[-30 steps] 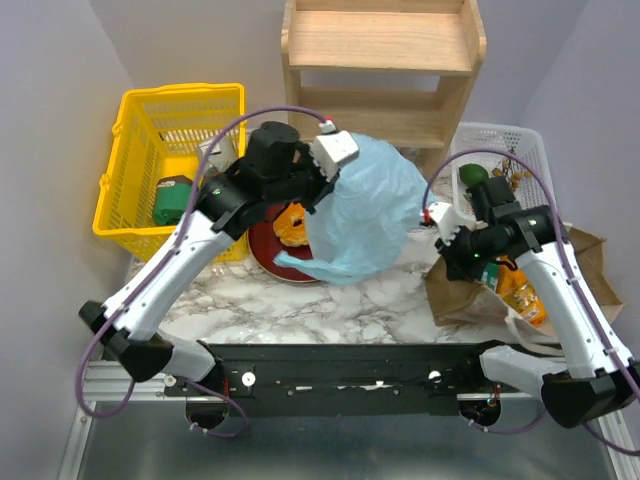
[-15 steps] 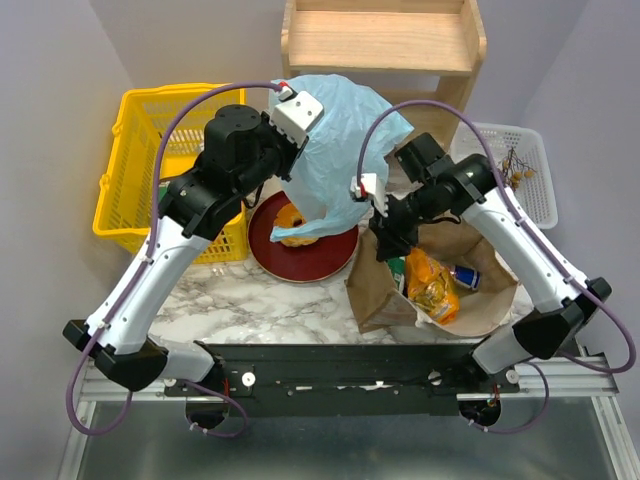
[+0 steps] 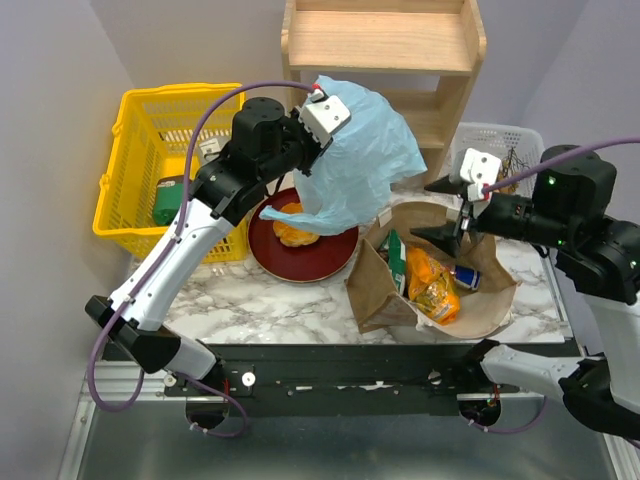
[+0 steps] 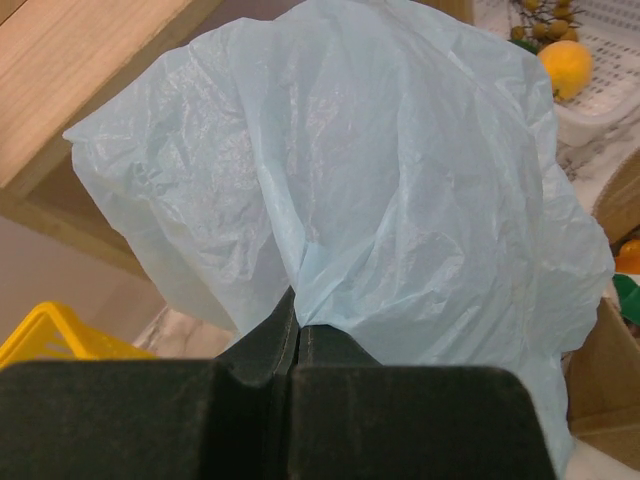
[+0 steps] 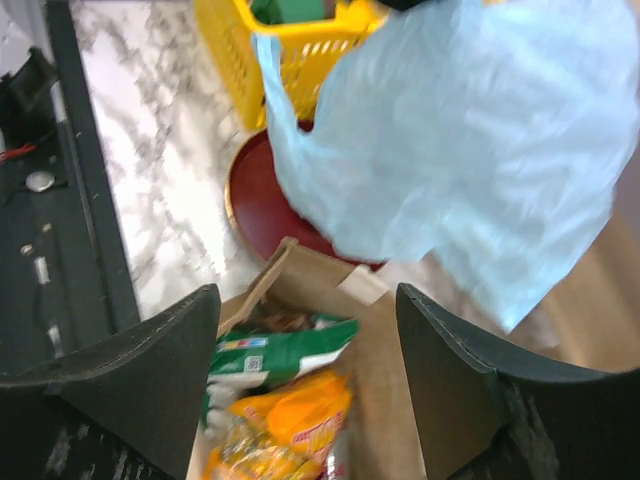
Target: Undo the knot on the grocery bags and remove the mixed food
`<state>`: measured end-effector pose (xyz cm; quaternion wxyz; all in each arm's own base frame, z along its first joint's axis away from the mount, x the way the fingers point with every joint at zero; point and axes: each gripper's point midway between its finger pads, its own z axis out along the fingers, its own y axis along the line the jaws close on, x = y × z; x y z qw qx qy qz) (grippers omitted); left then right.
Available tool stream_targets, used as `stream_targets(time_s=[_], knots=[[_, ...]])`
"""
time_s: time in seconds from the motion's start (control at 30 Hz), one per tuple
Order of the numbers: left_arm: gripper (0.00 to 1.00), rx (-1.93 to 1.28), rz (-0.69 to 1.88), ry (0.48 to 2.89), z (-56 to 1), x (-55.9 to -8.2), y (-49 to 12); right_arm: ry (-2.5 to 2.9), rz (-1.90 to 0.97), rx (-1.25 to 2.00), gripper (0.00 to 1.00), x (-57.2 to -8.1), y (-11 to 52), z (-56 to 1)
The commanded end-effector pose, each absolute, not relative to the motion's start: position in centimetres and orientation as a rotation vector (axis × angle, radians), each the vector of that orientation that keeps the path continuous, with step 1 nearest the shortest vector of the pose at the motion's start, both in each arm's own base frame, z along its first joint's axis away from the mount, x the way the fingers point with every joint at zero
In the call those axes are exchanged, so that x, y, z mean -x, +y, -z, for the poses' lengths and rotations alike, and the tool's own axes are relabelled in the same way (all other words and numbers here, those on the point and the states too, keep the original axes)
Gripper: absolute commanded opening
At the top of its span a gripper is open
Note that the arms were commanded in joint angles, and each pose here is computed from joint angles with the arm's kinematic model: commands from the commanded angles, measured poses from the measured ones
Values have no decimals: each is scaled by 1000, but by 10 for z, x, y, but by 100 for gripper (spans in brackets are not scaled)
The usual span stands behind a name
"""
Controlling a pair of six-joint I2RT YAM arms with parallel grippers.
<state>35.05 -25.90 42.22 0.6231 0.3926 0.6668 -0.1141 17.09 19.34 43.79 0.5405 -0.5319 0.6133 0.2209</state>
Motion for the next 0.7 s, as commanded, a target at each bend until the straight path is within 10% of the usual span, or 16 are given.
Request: stream_targets(time_s=[0.0, 0.43, 0.57, 0.67], knots=[[0, -1018, 460, 1368, -444, -332, -297, 1438, -411, 1178, 80, -233, 214, -438], [0, -1130, 682, 1389, -430, -298, -339, 1287, -82, 959, 78, -330, 219, -445], [0, -1123, 674, 1404, -425, -300, -339, 1307, -17, 899, 19, -343, 208, -448], [2, -1104, 627, 1407, -425, -308, -335, 1330, 8, 873, 0, -344, 191, -443]])
